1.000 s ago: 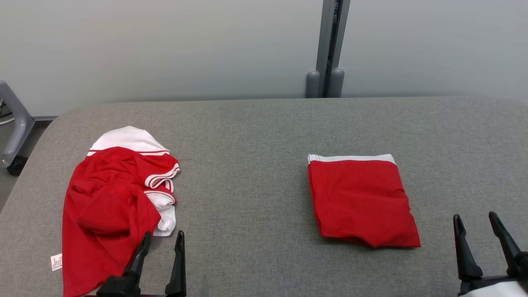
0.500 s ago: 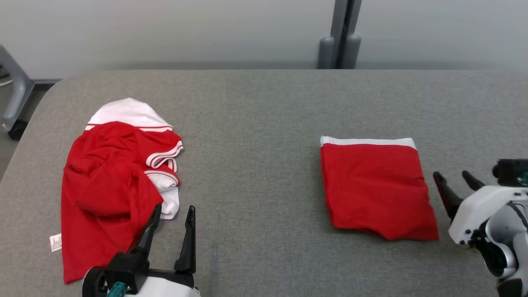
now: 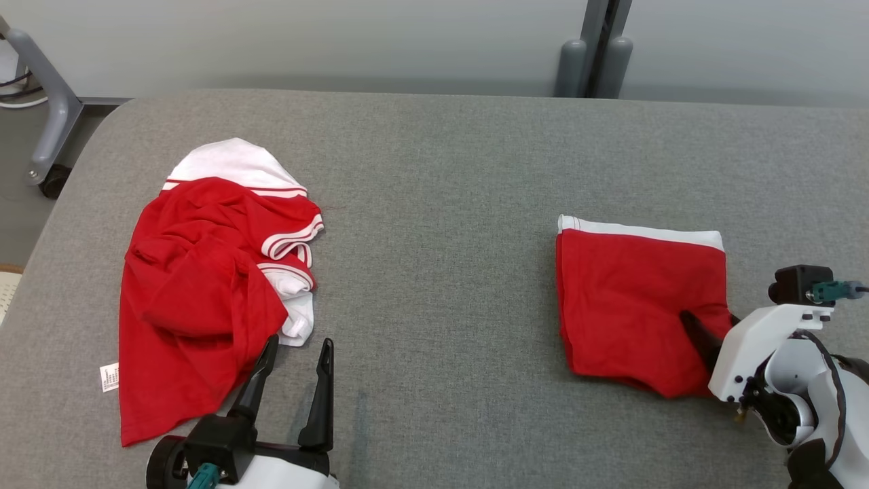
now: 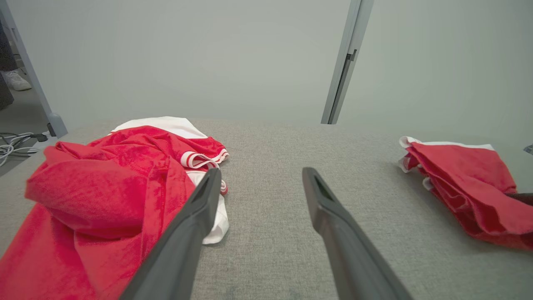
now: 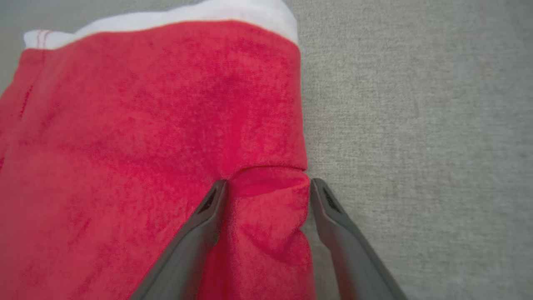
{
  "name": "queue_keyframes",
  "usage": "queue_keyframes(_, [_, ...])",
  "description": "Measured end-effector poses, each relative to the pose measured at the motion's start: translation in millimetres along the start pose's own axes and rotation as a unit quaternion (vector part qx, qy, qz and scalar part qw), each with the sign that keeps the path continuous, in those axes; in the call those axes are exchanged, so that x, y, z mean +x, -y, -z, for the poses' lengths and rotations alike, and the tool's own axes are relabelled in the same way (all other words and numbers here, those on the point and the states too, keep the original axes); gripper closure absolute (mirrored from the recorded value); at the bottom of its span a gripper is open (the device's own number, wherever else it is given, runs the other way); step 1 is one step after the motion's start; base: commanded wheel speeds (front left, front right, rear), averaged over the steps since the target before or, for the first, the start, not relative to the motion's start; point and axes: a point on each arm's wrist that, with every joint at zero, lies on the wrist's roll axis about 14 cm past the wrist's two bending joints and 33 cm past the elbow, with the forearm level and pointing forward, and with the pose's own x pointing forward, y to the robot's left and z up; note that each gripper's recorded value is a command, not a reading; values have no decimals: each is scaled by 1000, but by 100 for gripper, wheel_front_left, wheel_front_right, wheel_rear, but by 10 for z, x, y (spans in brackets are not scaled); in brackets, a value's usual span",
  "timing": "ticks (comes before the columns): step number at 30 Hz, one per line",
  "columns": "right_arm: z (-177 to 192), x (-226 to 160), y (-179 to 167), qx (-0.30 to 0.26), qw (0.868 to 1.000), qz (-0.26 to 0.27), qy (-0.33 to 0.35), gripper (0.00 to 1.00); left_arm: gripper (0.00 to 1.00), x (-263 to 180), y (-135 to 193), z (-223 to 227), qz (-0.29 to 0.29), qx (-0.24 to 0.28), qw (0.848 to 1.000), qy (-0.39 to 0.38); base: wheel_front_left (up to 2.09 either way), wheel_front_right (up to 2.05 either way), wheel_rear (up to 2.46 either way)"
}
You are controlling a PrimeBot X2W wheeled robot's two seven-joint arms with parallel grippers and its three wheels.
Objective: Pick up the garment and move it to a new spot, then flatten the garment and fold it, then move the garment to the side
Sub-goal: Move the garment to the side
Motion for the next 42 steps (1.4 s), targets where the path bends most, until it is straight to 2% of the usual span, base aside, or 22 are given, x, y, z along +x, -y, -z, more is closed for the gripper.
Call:
queue_keyframes(3, [-1, 23, -50, 15, 1000, -11, -3, 0, 0, 11, 13, 13, 2, 0, 1000, -2, 0, 0, 0])
queue_keyframes(4, [-8, 30, -65, 22, 1000, -15, -2, 63, 0, 17, 15, 19, 3, 1, 1000, -3, 0, 0, 0])
queue_keyframes(5, [-27, 34, -74, 27, 999, -18, 2, 100, 0, 26, 18, 21, 3, 1, 1000, -3, 0, 0, 0])
queue_keyframes(10, [-134, 15, 35, 67, 997, -13, 26, 100, 0, 101, 78, 23, 13, 1, 1000, -3, 0, 0, 0])
queue_keyframes(16, [-302, -125, 456, 61, 996, 31, 62, 100, 0, 199, 227, 94, 38, 0, 999, -12, 0, 0, 0])
queue_keyframes(20, [-513, -324, 916, 25, 992, 86, 94, 100, 0, 268, 384, 161, 69, 8, 997, -20, 0, 0, 0])
queue_keyframes(25, [-663, -466, 1468, -8, 983, 155, 96, 100, 0, 407, 508, 191, 94, 9, 995, -20, 0, 0, 0])
queue_keyframes(32, [-865, -459, 1857, -27, 973, 210, 94, 100, 0, 378, 464, 370, 99, 17, 994, -47, 0, 0, 0])
queue_keyframes(41, [-1086, -567, 2345, -100, 951, 284, 66, 100, 0, 285, 251, 479, 69, 25, 995, -67, 0, 0, 0])
queue_keyframes(42, [-1108, -586, 2366, -106, 949, 288, 69, 69, 0, 287, 257, 485, 71, 25, 995, -68, 0, 0, 0])
